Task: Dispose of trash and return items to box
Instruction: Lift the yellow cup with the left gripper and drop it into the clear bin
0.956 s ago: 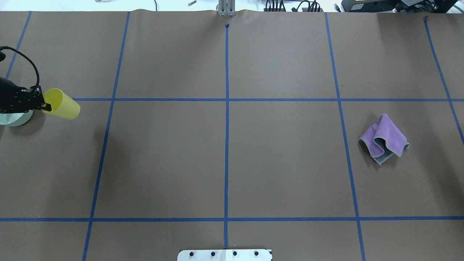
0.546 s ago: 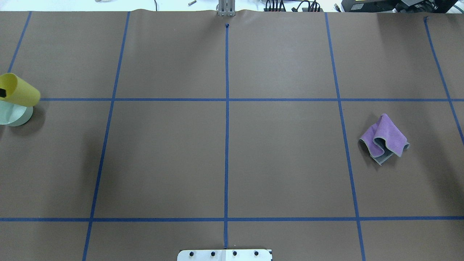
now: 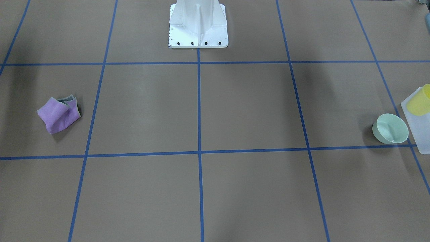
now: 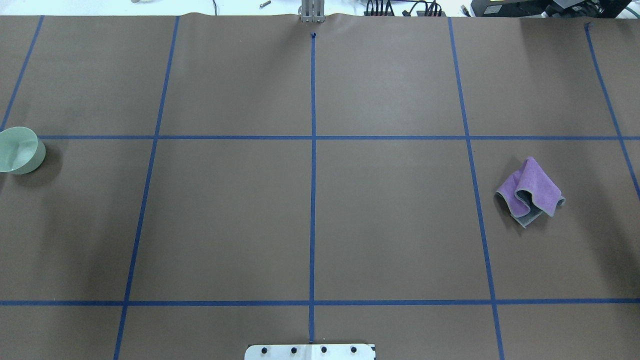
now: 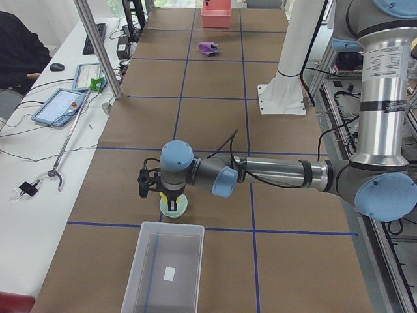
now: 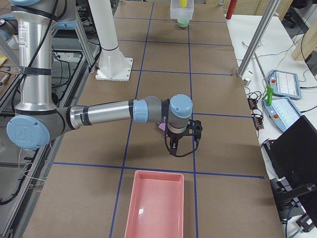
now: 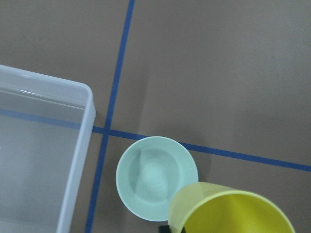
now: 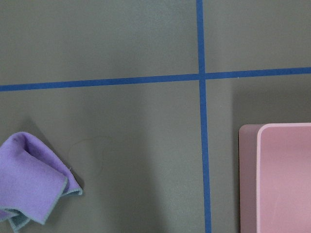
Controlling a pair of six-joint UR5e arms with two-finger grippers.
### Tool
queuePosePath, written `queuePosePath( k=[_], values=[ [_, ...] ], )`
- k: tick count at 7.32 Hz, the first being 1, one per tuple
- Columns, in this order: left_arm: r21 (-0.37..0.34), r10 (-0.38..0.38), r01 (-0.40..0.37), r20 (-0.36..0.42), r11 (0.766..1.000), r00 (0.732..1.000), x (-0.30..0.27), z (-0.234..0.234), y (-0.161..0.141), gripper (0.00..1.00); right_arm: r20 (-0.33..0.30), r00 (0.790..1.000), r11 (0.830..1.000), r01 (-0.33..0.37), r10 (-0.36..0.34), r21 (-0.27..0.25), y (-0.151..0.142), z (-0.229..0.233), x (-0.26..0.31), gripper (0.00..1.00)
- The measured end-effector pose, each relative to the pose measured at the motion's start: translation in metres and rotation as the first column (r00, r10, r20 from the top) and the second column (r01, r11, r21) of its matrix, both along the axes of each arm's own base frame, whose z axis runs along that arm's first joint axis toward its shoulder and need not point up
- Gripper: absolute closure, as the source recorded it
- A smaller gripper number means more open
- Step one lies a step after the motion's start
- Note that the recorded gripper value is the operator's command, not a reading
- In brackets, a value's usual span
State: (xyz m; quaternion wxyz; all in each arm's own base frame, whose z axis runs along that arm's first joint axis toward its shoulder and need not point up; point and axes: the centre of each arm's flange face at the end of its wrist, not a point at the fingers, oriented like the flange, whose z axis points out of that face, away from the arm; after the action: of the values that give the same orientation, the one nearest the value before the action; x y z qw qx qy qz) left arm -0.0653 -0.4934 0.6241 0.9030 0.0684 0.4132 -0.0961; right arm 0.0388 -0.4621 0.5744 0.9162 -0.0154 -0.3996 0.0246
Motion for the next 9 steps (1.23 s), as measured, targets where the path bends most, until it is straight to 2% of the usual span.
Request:
queuePosePath(
  k=[3,7,9],
  values=[
    [-0.013,0.044,-0.044,0.032,0.999,0.999,-0.05,0.084,0.003,1.0,0.002,1.0,1.0,-0.003,0.003,0.005,0.002,-0.006,0.0,0.0],
    [-0.071,0.1,-0.098,0.025,0.993,0.995,-0.087,0.167,-0.036,1.0,0.006,1.0,1.0,-0.011,0.011,0.002,0.002,-0.011,0.0,0.0],
    [-0.087,0.12,-0.118,0.02,0.989,0.993,-0.091,0.21,-0.029,1.0,0.016,1.0,1.0,-0.013,0.013,-0.001,0.002,-0.013,-0.001,0.0]
  ],
)
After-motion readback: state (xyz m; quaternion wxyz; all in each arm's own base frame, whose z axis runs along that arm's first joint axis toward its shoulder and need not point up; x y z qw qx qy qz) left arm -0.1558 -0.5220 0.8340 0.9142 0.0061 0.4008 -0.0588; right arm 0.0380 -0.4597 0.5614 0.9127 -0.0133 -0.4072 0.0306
